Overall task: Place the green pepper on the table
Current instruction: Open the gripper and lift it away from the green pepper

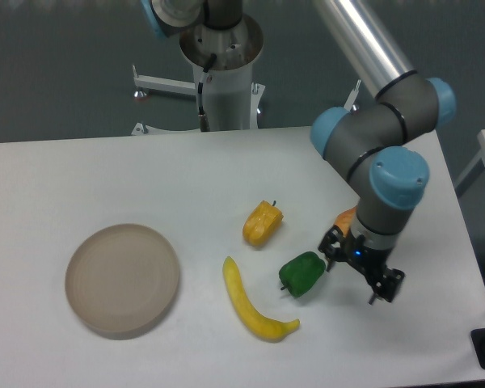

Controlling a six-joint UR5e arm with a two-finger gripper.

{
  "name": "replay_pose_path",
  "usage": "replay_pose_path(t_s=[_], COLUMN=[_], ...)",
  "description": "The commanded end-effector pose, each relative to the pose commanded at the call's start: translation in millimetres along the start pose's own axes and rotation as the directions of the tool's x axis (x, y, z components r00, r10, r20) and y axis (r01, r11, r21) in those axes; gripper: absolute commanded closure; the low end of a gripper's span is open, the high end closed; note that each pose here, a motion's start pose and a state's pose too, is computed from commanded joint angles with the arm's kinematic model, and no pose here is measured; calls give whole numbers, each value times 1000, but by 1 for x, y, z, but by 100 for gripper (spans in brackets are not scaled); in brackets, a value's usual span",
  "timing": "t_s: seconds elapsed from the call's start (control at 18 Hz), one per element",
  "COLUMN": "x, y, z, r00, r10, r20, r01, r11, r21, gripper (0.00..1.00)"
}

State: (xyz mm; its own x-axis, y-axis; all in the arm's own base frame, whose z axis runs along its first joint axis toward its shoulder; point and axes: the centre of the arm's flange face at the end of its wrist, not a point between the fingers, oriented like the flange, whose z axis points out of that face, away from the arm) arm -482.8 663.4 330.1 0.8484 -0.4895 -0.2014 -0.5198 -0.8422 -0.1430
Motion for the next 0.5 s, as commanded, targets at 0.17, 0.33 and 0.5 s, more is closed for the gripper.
replay_pose_path(t_s=[0.17, 0.33, 0.5], x=[-10, -16, -17], y=[6, 9, 9], z=[1, 10, 14], r00=[999, 997, 997], r10=[42, 75, 77], r20=[18, 21, 19], r01=[-41, -74, -76], r11=[999, 996, 996], r21=[-28, -56, -56], gripper=[0, 0, 0])
